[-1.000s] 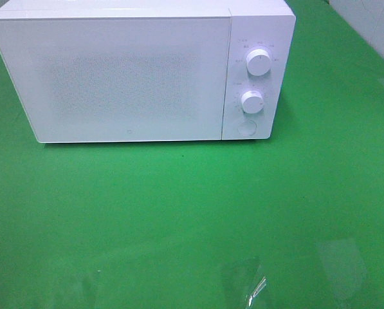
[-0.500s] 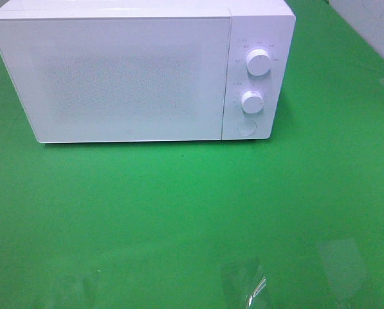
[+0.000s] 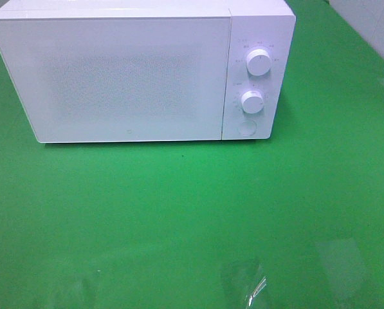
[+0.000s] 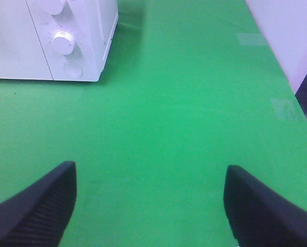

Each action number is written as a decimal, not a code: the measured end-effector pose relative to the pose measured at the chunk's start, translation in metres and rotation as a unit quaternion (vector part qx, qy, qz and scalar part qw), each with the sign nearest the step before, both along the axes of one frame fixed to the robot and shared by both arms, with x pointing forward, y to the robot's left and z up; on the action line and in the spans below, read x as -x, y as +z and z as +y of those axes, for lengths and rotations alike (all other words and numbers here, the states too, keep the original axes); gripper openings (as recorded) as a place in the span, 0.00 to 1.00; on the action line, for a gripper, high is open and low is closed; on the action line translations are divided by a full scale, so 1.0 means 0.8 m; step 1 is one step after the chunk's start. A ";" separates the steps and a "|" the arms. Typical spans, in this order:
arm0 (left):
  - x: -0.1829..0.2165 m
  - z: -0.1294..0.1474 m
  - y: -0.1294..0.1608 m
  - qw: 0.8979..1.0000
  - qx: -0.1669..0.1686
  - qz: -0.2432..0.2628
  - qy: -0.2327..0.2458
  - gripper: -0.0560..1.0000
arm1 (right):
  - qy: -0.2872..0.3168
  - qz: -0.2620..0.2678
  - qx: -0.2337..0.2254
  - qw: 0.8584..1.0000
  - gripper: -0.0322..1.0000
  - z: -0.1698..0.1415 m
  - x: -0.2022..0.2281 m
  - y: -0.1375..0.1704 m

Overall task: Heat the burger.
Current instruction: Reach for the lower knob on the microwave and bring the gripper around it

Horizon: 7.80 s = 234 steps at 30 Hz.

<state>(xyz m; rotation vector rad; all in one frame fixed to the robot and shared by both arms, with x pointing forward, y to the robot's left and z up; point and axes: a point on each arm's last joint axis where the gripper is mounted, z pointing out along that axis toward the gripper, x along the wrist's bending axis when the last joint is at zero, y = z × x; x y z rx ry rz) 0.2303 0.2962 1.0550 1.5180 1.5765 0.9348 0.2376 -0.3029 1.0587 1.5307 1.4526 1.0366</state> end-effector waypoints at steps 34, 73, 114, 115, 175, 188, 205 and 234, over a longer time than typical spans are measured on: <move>0.000 0.000 0.000 1.000 0.000 0.000 0.000 0.98 | 0.007 -0.073 0.000 0.997 0.76 0.003 -0.040 0.035; 0.000 0.000 0.000 1.000 0.000 0.000 0.000 0.98 | 0.032 -0.160 -0.040 0.986 0.76 0.020 -0.220 -0.061; 0.000 0.000 0.000 1.000 0.000 0.000 0.000 0.98 | 0.064 -0.141 0.047 0.987 0.76 0.178 -0.249 -0.144; 0.000 0.000 0.000 1.000 0.000 0.000 0.000 0.98 | 0.064 -0.141 0.047 0.987 0.76 0.178 -0.249 -0.144; 0.000 0.000 0.000 1.000 0.000 0.000 0.000 0.98 | 0.033 -0.149 0.037 0.988 0.76 0.230 -0.337 -0.177; 0.000 0.000 0.000 1.000 0.000 0.000 0.000 0.98 | 0.023 -0.166 0.034 0.985 0.76 0.236 -0.379 -0.183; 0.000 0.000 0.000 1.000 0.000 0.000 0.000 0.98 | 0.003 -0.149 0.033 0.988 0.75 0.236 -0.403 -0.204; 0.000 0.000 0.000 1.000 0.000 0.000 0.000 0.98 | -0.012 -0.140 0.028 0.990 0.44 0.230 -0.405 -0.215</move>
